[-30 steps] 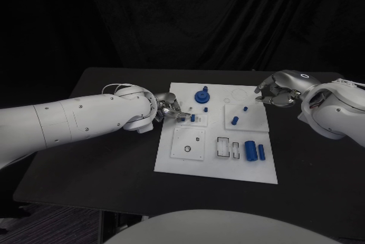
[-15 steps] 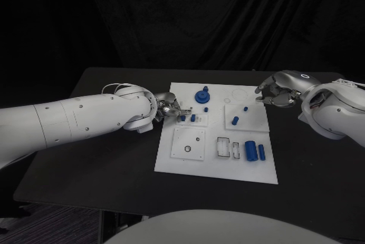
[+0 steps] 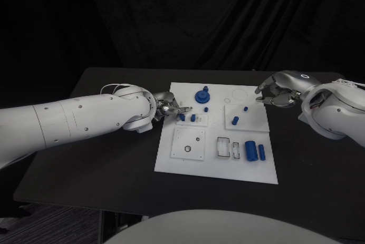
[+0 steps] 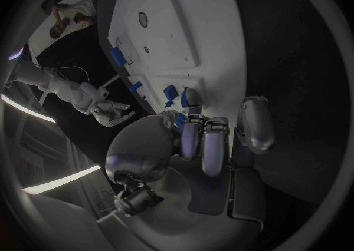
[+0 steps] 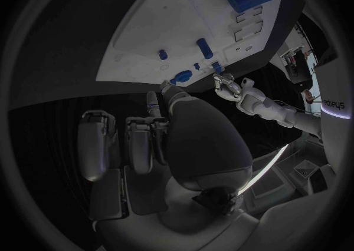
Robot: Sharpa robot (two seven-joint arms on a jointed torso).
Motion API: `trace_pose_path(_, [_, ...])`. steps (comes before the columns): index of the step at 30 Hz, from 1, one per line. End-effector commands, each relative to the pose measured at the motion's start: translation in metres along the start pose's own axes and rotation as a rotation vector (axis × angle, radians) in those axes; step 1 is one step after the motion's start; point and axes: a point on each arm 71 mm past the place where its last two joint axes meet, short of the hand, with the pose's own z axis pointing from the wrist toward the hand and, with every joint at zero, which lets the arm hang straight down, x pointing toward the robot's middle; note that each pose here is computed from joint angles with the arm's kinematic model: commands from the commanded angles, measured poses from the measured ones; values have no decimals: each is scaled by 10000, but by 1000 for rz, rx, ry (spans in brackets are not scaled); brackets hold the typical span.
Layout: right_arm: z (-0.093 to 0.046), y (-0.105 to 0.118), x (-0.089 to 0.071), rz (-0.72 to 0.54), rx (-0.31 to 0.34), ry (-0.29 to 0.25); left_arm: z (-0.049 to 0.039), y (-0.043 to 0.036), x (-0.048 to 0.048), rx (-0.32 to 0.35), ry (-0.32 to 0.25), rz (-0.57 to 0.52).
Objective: Assemble the parts on the task board
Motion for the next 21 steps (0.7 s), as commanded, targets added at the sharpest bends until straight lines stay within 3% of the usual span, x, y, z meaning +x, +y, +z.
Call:
trace_pose_path(1, [-7,-18,11,-2,21,6,2,-11,-2,22,-19,-9])
trace_pose_path(21, [-2,-15,12,-2,21,6,-2,-13,-5,35,-20,-10])
